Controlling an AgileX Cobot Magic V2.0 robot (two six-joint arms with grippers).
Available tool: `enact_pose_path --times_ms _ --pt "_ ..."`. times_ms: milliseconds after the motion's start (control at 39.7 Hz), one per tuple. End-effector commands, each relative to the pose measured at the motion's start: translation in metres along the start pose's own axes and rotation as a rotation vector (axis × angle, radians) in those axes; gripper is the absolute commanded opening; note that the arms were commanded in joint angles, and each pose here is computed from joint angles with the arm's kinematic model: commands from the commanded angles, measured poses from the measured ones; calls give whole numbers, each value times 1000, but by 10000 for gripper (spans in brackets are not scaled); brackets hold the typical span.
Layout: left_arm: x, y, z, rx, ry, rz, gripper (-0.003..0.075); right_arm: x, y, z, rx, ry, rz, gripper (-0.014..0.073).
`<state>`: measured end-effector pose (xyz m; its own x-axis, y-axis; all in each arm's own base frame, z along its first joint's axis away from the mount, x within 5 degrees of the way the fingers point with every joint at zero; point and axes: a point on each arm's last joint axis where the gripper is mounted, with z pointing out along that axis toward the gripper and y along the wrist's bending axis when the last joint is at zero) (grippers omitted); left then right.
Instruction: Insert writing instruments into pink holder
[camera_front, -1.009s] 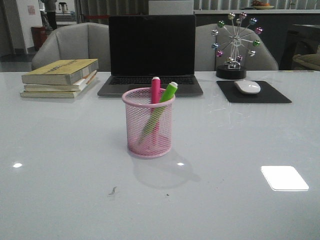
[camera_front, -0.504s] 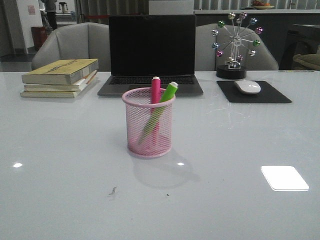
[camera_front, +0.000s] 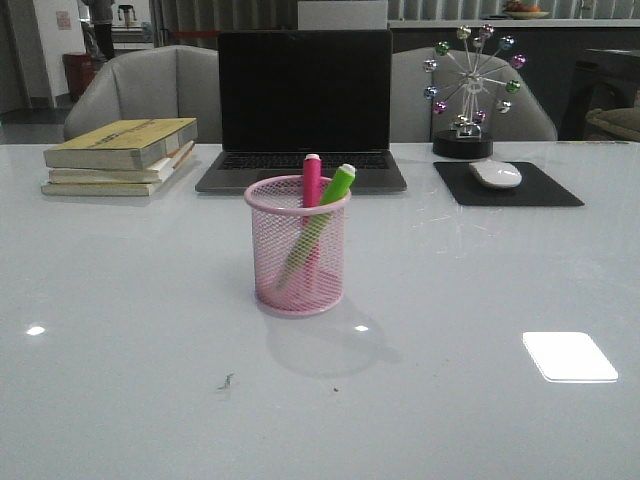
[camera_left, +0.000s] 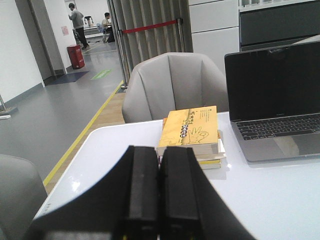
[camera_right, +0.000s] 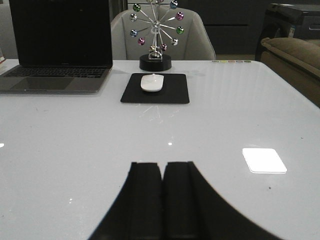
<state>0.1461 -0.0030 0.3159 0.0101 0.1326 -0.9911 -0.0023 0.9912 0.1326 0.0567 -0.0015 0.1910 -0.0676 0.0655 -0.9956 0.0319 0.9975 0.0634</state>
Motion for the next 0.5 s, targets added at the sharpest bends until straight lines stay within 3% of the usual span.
enact_pose_path --times_ms 0,479 --pt "-17 5 -1 -46 -104 -5 92 -6 0 -2 -1 -83 -11 57" --pt "-17 5 -1 -46 -104 -5 92 -5 0 -2 0 -69 -11 57"
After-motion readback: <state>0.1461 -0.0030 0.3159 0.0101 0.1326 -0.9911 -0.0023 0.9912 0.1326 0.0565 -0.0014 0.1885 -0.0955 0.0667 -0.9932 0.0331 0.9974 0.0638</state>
